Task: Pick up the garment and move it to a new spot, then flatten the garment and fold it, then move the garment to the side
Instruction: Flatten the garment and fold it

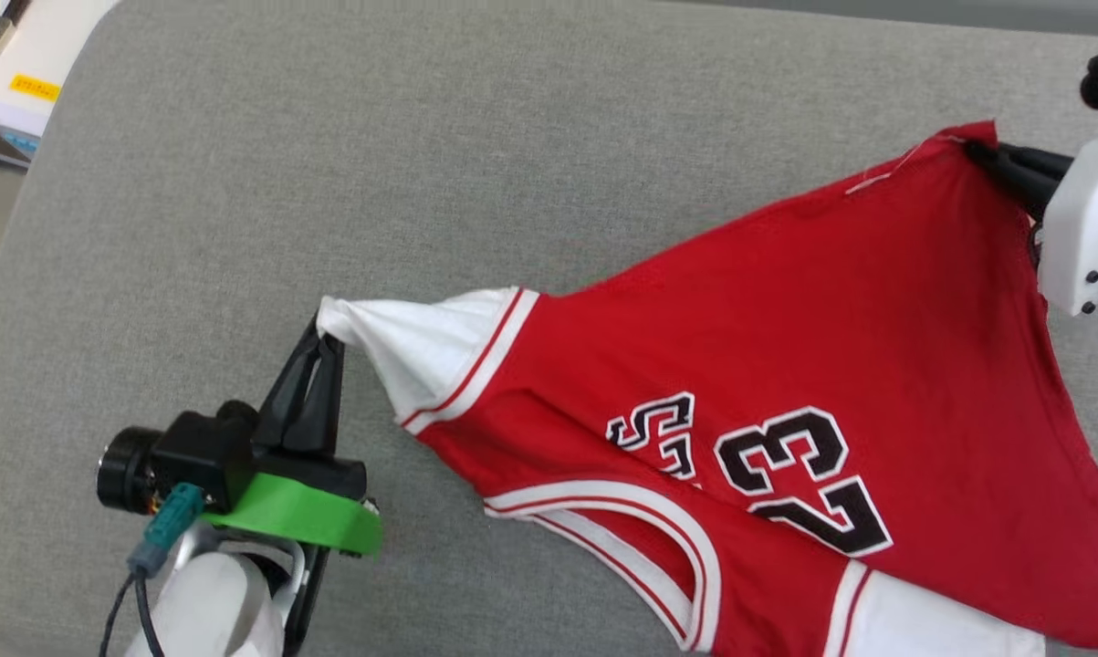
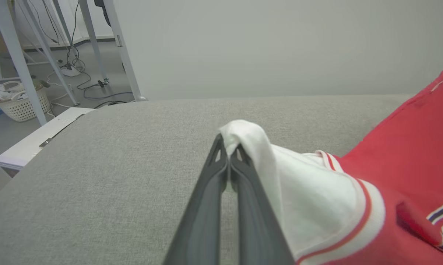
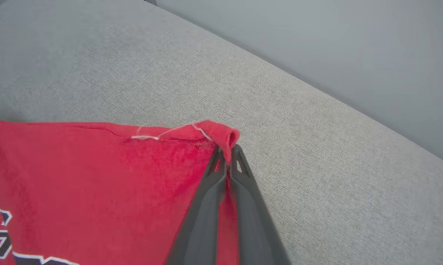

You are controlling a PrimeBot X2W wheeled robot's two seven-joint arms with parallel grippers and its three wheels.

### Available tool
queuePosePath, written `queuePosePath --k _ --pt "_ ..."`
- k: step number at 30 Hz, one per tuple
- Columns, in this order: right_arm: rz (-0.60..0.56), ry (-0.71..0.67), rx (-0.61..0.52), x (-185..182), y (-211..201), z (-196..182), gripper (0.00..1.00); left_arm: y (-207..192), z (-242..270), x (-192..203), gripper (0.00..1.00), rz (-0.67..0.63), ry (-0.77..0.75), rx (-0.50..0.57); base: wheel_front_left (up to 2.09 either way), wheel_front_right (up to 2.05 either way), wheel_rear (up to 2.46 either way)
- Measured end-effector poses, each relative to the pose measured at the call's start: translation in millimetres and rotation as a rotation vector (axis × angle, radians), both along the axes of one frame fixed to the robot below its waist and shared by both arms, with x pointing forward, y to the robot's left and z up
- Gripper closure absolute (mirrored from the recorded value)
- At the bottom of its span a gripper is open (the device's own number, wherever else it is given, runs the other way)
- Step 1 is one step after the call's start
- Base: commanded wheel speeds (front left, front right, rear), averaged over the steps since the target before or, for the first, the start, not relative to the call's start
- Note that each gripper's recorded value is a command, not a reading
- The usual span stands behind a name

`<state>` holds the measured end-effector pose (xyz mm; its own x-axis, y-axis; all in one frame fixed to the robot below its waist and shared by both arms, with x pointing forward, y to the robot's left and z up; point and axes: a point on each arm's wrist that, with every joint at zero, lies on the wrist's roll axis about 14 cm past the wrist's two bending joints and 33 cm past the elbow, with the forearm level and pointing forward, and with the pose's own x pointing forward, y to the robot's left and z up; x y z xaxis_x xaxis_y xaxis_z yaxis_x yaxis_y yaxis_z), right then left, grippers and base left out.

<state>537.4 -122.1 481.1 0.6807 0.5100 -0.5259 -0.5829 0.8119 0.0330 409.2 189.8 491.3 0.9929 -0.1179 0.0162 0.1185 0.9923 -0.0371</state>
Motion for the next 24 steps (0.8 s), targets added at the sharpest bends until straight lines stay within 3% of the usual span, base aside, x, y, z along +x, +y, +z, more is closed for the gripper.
queuePosePath --k 9,14,24 --pt "-0.047 -0.323 0.141 -9 -22 110 1.00 -21 119 37 1.00 -0.127 -0.314 0.079 0.00 0.00 0.00" --pt "-0.101 -0.449 0.175 -11 -42 152 1.00 -45 188 63 1.00 -0.227 -0.477 0.123 0.00 0.00 0.00" --pt "-0.230 -0.675 0.200 48 -67 226 1.00 -81 282 142 1.00 -0.319 -0.658 0.200 0.00 0.00 0.00"
